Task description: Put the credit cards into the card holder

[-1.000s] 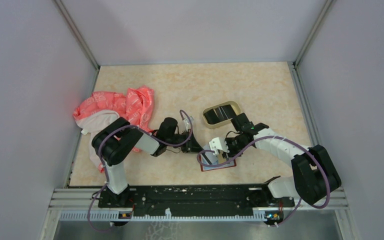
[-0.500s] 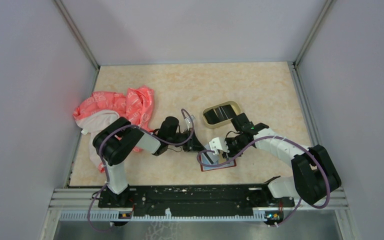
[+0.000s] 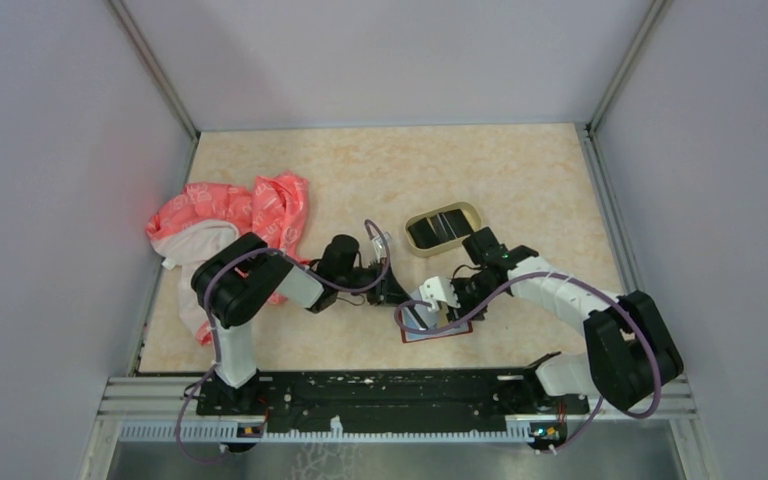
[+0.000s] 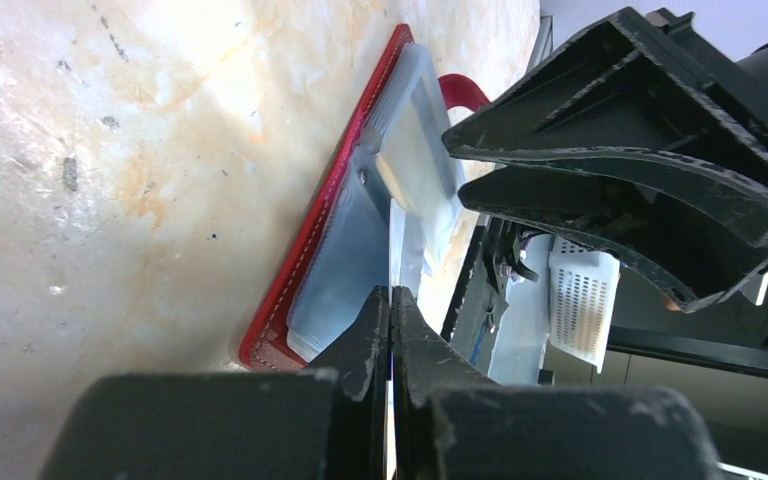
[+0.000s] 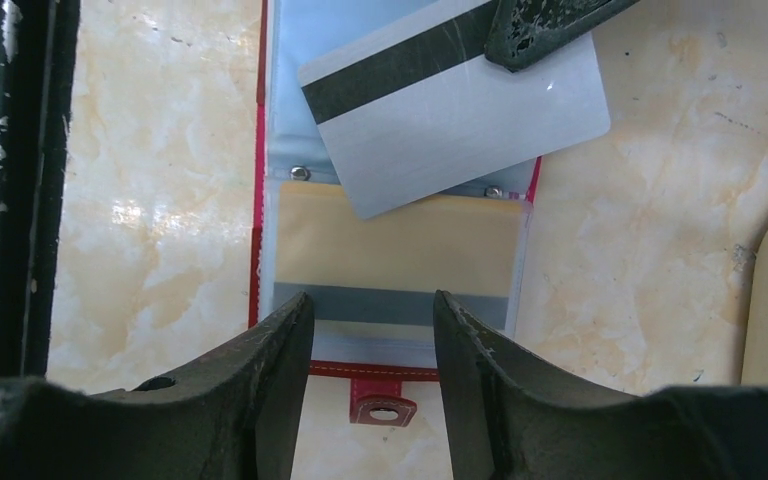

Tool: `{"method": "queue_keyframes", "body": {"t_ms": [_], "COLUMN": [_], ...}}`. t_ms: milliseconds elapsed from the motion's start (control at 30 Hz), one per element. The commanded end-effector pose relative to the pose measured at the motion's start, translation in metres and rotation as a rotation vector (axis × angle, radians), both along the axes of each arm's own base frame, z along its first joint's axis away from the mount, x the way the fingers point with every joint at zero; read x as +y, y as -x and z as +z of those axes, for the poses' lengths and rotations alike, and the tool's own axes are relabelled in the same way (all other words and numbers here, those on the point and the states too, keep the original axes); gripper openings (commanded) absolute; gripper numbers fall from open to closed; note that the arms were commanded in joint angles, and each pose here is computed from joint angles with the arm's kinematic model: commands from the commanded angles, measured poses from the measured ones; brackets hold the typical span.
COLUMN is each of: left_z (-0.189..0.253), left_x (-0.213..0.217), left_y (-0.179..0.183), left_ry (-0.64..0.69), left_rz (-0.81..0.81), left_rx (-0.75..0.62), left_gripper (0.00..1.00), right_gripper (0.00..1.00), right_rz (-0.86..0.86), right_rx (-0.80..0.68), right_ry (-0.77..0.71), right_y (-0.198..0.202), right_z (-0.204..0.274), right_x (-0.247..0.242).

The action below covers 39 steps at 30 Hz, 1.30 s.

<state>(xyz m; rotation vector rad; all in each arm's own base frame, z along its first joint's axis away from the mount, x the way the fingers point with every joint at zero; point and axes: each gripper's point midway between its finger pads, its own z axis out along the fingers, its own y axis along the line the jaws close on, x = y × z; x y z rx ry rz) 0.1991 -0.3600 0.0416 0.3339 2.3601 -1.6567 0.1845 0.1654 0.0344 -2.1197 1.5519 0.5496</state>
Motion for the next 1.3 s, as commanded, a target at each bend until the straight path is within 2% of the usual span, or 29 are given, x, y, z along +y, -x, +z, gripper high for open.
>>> {"method": "queue_keyframes", "body": {"t_ms": [0, 533, 1067, 1267], "left_z": [-0.006, -0.012, -0.018, -0.018], "left_x": [-0.004, -0.014, -0.021, -0.024], "left_y": [0.005, 0.007, 0.013, 0.014], "left_ry": [0.018, 0.008, -0.007, -0.007], "left_rz": [-0.036, -0.052, -0.066, -0.075], "left_rx": [0.014, 0.046, 0.072, 0.075], "left_gripper": [0.00, 0.00, 0.04, 0.06], "right_gripper": [0.48, 0.48, 0.49, 0.64], "right_rz": [0.043, 0.099, 0.172, 0.160], "right_rx": [-0.017, -0.078, -0.158, -0.127], "right_ry": [-0.097, -0.250, -0.240, -0.241], "right_y": [0.002, 0.008, 0.011, 0.010], "right_z": [0.026, 0.049, 0.039, 0.035], "right_x": [0.017, 0.036, 0.050, 0.054]}}
